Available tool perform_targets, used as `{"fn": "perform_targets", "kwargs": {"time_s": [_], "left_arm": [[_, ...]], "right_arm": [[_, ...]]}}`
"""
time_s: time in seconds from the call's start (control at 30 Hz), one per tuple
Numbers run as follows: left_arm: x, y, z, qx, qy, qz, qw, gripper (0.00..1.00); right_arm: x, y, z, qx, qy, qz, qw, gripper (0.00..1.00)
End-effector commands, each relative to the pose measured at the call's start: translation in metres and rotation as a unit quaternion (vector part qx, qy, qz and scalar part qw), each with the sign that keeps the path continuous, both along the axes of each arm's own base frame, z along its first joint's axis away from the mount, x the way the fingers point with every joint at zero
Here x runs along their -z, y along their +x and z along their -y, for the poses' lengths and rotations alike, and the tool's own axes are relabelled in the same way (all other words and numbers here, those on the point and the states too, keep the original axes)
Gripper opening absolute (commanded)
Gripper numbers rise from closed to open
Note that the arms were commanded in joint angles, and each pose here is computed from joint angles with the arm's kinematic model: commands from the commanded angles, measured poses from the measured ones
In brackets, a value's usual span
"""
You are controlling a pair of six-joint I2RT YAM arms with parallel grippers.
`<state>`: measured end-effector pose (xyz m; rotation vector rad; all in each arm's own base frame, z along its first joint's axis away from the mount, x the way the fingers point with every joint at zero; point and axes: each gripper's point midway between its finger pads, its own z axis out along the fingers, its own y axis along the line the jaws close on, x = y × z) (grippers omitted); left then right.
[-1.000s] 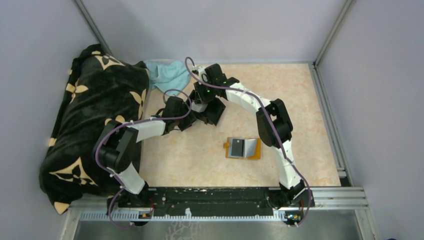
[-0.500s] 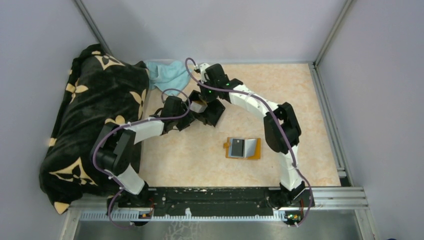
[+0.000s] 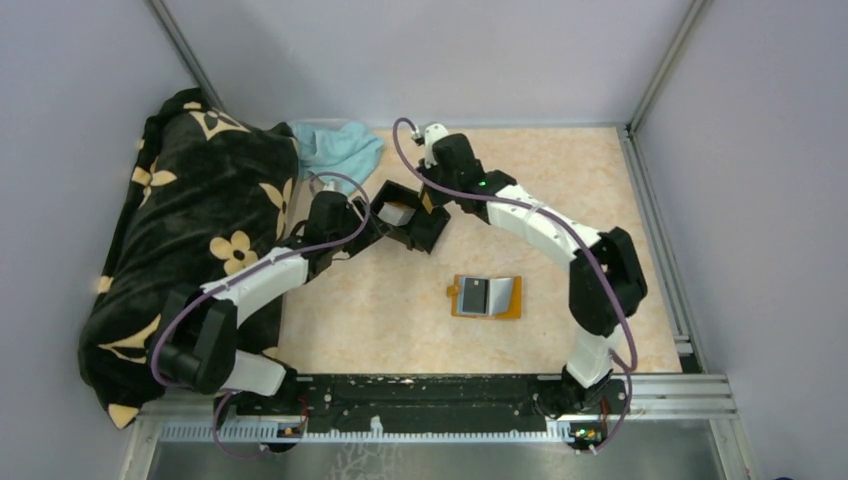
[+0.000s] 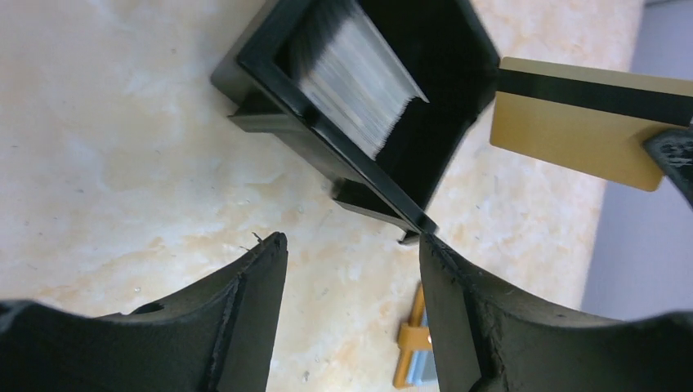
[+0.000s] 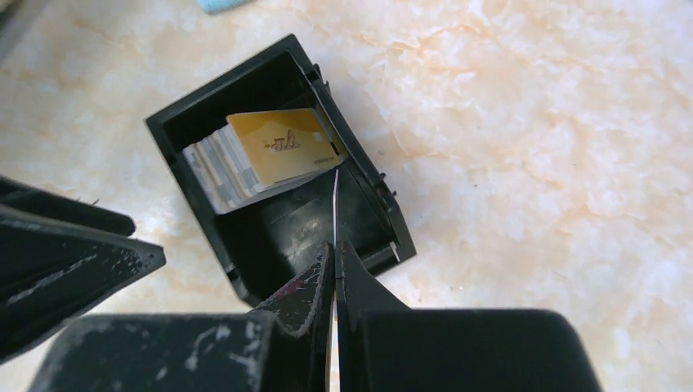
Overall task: Put the credit cards into the card holder
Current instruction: Pick up the credit card from the storage box.
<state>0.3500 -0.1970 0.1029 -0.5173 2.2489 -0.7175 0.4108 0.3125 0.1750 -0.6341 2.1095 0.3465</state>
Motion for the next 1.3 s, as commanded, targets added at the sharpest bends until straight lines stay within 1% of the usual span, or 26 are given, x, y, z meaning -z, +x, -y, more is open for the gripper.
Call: {"fn": "perform_targets", "kwargs": {"time_s": [0.0, 0.13, 0.23, 0.33, 0.47, 0.6, 0.73, 0.87, 1.13, 1.27], "left_arm": [[-0.038, -0.008, 0.013, 0.069, -0.026, 0.075, 0.994, 0.67], [-0.069, -0.025, 0.038, 0.169, -0.064, 0.142, 0.973, 0.67], [-0.086, -0.045, 0.056, 0.248, -0.091, 0.177, 0.948, 0.67], [-0.095, -0.062, 0.066, 0.299, -0.099, 0.195, 0.929, 0.67], [-0.106, -0.083, 0.075, 0.359, -0.112, 0.215, 0.901, 0.67], [-0.114, -0.105, 0.085, 0.423, -0.136, 0.223, 0.868, 0.66], [-0.113, -0.128, 0.097, 0.486, -0.155, 0.213, 0.833, 0.63], [-0.101, -0.146, 0.105, 0.527, -0.159, 0.187, 0.813, 0.62], [-0.091, -0.164, 0.113, 0.567, -0.169, 0.167, 0.789, 0.61], [-0.086, -0.171, 0.117, 0.586, -0.173, 0.152, 0.777, 0.6]], "right_arm": [[-0.101, -0.026, 0.016, 0.006, 0.075, 0.08, 0.994, 0.0], [-0.108, -0.072, 0.028, -0.025, 0.103, 0.038, 0.994, 0.0], [-0.104, -0.11, 0.036, -0.045, 0.136, 0.0, 0.99, 0.0], [-0.09, -0.145, 0.044, -0.06, 0.163, -0.043, 0.984, 0.0], [-0.064, -0.184, 0.053, -0.077, 0.181, -0.092, 0.976, 0.0], [-0.061, -0.216, 0.056, -0.105, 0.218, -0.122, 0.963, 0.0], [-0.057, -0.231, 0.055, -0.121, 0.236, -0.145, 0.953, 0.0], [-0.055, -0.237, 0.05, -0.134, 0.251, -0.163, 0.945, 0.0], [-0.047, -0.236, 0.044, -0.145, 0.273, -0.188, 0.932, 0.0], [-0.043, -0.234, 0.044, -0.149, 0.294, -0.203, 0.922, 0.0]]}}
